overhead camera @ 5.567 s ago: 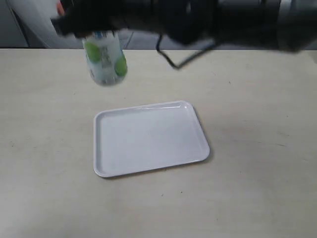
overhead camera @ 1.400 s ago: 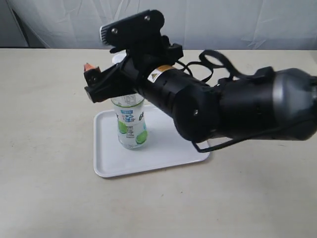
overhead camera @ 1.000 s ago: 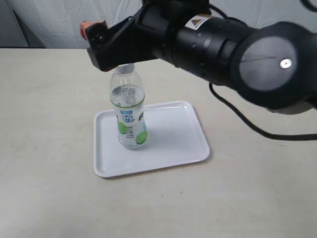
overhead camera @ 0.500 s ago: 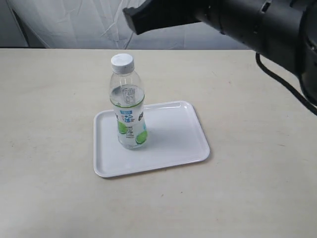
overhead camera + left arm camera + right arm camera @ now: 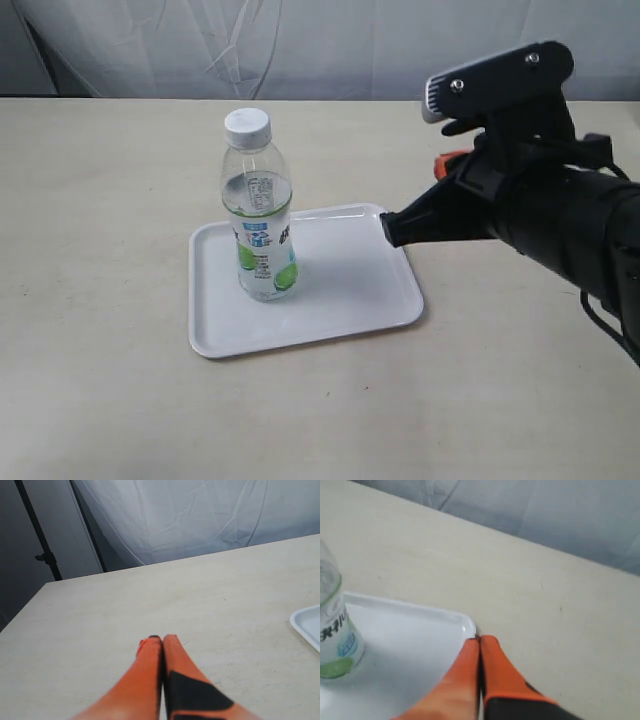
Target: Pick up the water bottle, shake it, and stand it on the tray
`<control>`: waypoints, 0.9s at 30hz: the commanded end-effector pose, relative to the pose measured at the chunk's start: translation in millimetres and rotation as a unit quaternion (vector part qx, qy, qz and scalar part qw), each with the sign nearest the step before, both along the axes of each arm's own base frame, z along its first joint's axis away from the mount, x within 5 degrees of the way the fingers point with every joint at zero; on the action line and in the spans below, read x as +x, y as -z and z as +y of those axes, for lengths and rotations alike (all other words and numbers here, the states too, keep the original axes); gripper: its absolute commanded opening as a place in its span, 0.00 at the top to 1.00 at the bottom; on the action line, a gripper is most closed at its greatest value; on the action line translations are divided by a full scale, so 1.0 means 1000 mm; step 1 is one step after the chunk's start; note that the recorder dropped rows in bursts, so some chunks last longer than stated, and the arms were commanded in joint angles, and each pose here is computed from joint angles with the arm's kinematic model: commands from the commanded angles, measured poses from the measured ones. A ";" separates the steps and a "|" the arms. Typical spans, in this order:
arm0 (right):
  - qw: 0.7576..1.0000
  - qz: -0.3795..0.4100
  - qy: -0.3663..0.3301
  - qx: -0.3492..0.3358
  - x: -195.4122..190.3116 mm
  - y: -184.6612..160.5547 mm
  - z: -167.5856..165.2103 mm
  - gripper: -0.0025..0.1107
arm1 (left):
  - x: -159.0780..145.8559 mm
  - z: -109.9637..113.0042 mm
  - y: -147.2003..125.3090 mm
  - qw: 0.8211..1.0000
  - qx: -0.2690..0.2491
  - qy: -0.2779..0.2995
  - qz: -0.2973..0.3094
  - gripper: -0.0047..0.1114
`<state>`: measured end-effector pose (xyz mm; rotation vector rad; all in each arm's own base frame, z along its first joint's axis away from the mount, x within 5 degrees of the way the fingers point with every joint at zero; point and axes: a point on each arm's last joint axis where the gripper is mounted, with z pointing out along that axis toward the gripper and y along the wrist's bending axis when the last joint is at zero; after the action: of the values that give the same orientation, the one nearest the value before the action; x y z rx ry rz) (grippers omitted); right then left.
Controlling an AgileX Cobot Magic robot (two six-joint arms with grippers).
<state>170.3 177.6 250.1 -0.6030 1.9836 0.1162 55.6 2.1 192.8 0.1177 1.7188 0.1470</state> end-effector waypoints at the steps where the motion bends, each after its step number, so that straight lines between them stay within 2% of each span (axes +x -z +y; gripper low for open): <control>1: 0.999 0.036 0.028 0.019 -0.003 0.007 -0.005 0.98 | 0.000 0.000 0.001 1.000 -0.004 0.000 -0.003 0.96; 7: 0.999 0.036 0.029 0.018 -0.003 0.007 -0.005 0.98 | 0.000 0.000 0.001 1.000 -0.004 0.000 -0.003 0.96; 10: 0.998 0.015 0.048 0.031 -0.005 -0.005 -0.014 0.98 | 0.000 0.000 0.001 1.000 -0.003 0.000 -0.003 0.96; 13: 0.995 -0.011 0.069 0.076 -0.009 -0.027 -0.030 0.98 | 0.000 0.000 0.001 1.000 -0.003 0.000 -0.003 0.96; 15: 0.992 -0.017 0.057 0.115 -0.010 -0.039 -0.039 0.98 | 0.000 0.000 0.001 1.000 -0.003 0.000 -0.003 0.96; 18: 0.983 -0.036 0.047 0.174 -0.008 -0.058 -0.061 0.98 | 0.000 0.000 0.001 1.000 -0.004 0.000 -0.003 0.96; 22: 0.971 -0.092 0.058 0.214 -0.010 -0.080 -0.099 0.98 | 0.000 0.000 0.001 1.000 -0.004 0.000 -0.003 0.96; 27: 0.938 -0.199 0.138 0.246 -0.056 -0.088 -0.154 0.98 | 0.000 0.000 0.001 1.000 -0.004 0.000 -0.003 0.96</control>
<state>141.1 44.8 336.5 -0.0715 1.6449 0.3380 55.6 2.1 192.8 0.1177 1.7188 0.1470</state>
